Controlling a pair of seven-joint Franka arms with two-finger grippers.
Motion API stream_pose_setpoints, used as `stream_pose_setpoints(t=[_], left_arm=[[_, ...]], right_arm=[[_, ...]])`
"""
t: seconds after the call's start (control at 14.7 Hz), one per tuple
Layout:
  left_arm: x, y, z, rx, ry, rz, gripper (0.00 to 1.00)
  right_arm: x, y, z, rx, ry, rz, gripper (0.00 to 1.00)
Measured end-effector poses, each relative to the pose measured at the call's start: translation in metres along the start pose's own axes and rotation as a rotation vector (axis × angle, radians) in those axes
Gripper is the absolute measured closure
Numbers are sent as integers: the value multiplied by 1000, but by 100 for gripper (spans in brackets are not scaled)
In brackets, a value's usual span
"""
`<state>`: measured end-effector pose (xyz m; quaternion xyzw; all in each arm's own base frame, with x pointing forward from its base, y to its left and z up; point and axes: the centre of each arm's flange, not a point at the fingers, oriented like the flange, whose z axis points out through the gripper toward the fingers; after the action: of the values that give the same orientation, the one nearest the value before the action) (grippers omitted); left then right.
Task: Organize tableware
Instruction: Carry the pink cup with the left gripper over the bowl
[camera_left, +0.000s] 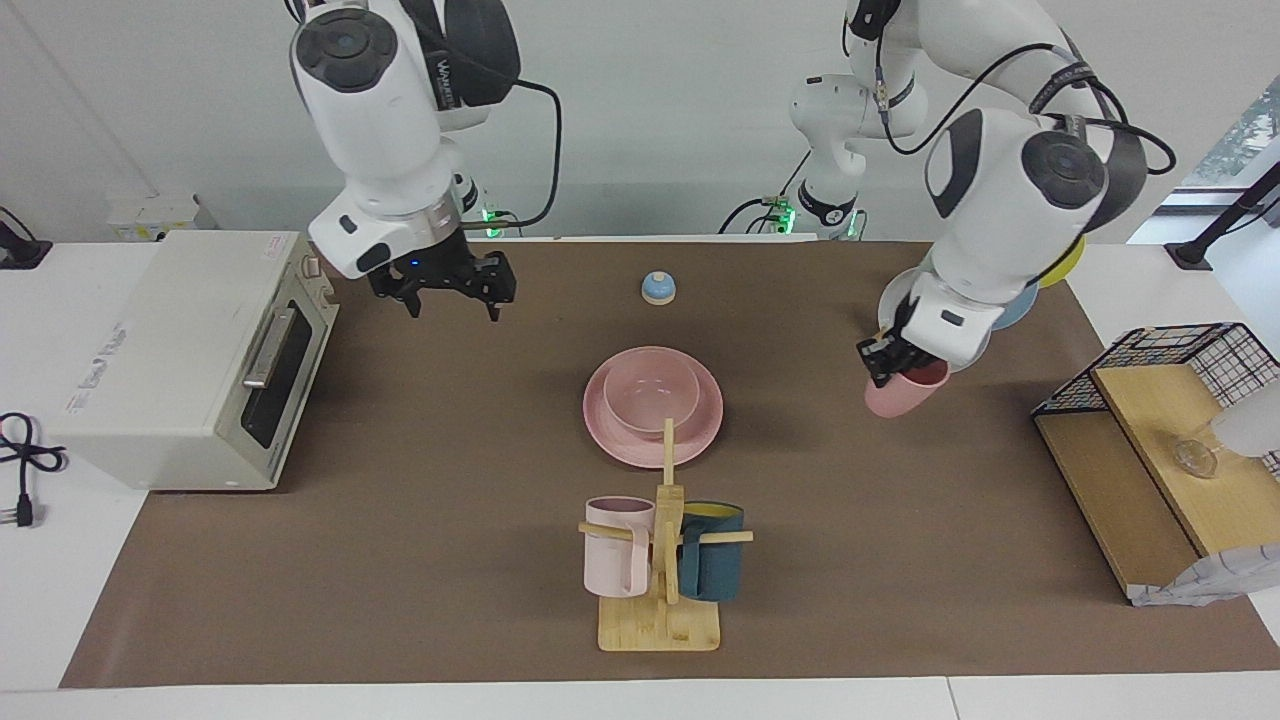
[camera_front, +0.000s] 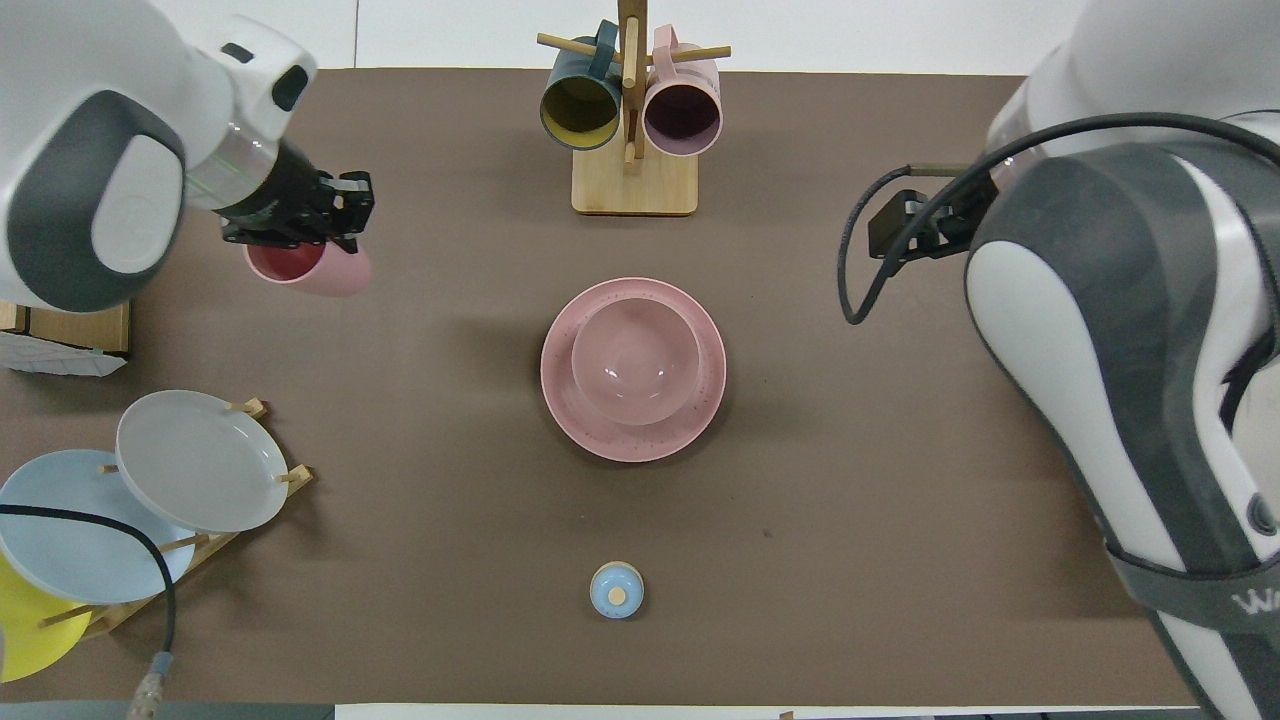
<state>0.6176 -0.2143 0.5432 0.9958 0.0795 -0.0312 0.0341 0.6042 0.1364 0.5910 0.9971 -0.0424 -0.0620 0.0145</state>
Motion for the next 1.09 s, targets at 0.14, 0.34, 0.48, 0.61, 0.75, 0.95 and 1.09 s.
stream_pose_setpoints(t=[0.14, 0.34, 0.48, 0.61, 0.75, 0.95, 1.09], left_arm=[[-33, 61, 0, -10, 2, 4, 95], [-82, 137, 10, -42, 5, 19, 95], [-103, 172, 24, -55, 13, 17, 95], [-114, 196, 45, -53, 6, 16, 95], [-117, 214, 74, -50, -3, 7, 95], [-111, 222, 111, -31, -25, -15, 95], [-113, 227, 125, -19, -36, -28, 95]], right_arm=[[-3, 34, 17, -7, -11, 30, 0], [-19, 71, 29, -1, -6, 61, 0], [-20, 99, 31, 6, 12, -22, 0], [-16, 127, 33, 10, 17, -57, 0], [-17, 139, 33, 13, 22, -61, 0], [-26, 141, 31, 18, 52, -68, 0], [-30, 154, 41, 20, 54, -98, 0]])
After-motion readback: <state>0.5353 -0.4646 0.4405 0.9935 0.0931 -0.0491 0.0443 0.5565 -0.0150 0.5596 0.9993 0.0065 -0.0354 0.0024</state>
